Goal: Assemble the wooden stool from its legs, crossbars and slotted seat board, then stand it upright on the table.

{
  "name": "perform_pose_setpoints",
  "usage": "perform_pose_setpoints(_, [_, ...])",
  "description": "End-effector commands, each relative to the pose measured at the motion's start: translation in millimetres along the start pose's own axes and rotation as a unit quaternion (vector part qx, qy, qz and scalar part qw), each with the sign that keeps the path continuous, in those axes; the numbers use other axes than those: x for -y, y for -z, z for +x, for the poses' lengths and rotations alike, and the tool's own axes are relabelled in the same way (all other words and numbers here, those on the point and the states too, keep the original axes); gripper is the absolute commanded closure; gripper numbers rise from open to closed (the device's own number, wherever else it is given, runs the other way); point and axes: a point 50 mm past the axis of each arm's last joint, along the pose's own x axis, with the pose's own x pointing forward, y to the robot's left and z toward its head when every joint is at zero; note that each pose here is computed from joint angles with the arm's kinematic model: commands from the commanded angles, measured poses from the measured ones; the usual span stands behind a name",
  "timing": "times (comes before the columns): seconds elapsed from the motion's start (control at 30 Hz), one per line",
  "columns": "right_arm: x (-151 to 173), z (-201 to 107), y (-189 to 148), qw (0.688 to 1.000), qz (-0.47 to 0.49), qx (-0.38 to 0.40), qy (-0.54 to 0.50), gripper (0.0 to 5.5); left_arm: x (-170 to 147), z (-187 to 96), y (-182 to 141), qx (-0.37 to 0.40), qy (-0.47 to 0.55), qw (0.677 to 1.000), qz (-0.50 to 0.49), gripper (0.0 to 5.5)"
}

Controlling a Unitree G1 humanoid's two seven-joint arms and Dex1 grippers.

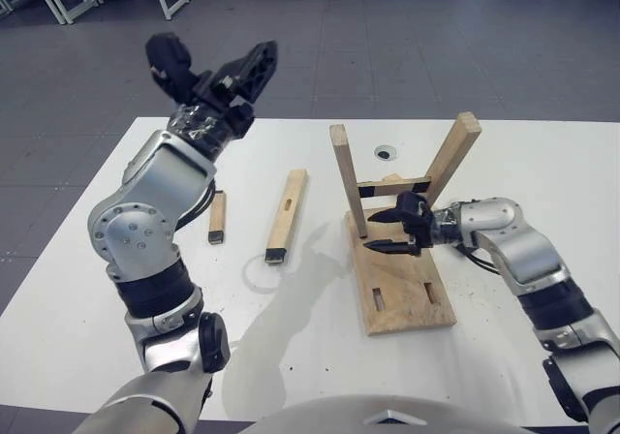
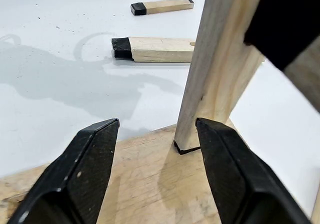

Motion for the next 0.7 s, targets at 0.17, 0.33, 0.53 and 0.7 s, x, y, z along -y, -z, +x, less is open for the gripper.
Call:
perform_pose_setpoints(0.17, [-38.1, -50.8, -5.0, 0.983, 0.094, 0.023, 0.154, 2.68, -86.8, -64.8, 46.7, -0.131, -0.272, 0.932, 0.201, 1.66])
perform_pose_setpoints(0.33, [-53.0, -40.1, -8.2, 0.975, 0.121, 0.043, 0.181, 2.68, -120.4, -85.5, 95.3, -0.216, -0.320, 0.895, 0.226, 1.19])
perform_pose_setpoints(0.53, [-52.3, -38.4, -10.7, 0.973, 0.125, 0.045, 0.189, 2.68, -144.8, -99.9, 133.0, -0.278, -0.322, 0.878, 0.217, 1.19])
perform_pose_setpoints(0.7, [-30.6, -62.4, 6.3, 0.948, 0.132, 0.003, 0.290, 2.68, -157.3, -111.8, 152.5, -0.311, -0.322, 0.869, 0.213, 1.19])
